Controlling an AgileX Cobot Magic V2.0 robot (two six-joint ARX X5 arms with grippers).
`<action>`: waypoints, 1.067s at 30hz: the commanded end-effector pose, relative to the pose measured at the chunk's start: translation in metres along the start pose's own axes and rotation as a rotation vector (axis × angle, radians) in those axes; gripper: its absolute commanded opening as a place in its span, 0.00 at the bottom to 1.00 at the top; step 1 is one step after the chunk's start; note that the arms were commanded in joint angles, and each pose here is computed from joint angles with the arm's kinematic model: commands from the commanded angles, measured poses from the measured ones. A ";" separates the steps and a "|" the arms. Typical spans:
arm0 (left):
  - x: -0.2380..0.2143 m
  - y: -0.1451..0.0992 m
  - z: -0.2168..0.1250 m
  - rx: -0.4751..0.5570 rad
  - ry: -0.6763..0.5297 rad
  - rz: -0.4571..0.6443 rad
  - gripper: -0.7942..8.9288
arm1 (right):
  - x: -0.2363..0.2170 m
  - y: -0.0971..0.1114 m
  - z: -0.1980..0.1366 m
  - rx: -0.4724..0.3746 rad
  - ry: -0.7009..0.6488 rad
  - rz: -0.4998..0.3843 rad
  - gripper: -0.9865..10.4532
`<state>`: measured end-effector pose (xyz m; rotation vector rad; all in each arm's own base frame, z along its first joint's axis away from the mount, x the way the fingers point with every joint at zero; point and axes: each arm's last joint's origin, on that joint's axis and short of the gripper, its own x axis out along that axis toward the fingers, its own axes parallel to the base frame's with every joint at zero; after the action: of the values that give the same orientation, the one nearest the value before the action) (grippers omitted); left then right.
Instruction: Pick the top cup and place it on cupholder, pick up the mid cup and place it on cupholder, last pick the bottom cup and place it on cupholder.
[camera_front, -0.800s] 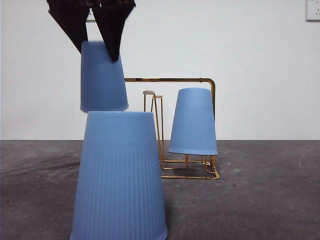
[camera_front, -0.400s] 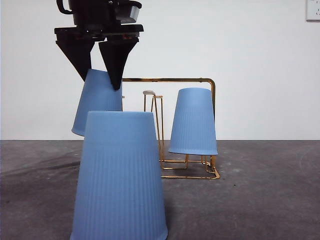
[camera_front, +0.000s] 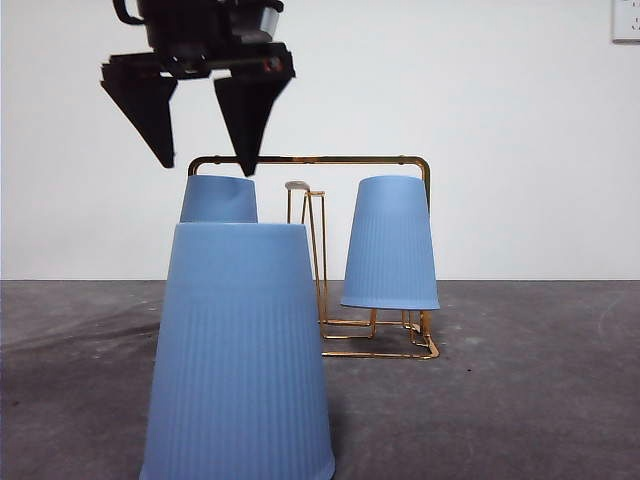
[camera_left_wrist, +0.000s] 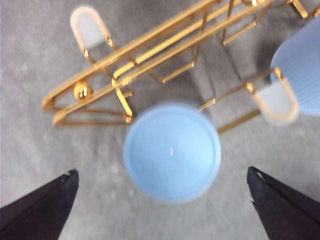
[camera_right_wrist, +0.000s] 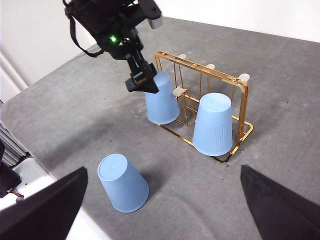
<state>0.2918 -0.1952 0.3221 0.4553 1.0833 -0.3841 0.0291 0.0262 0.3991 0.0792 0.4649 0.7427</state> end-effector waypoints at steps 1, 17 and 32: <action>-0.027 0.002 -0.005 -0.032 -0.033 -0.032 0.72 | 0.002 0.001 0.005 0.038 0.000 0.016 0.51; -0.177 -0.004 -0.119 -0.014 -0.285 -0.262 0.72 | 0.115 0.006 0.029 0.199 0.354 0.224 0.52; -0.205 0.021 -0.274 -0.055 -0.625 -0.459 0.72 | 0.248 0.073 0.010 0.113 0.727 0.089 0.52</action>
<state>0.0113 -0.0156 0.4018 0.0415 0.5807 -0.8258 0.1454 0.2386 0.3334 -0.0704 1.1834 0.8414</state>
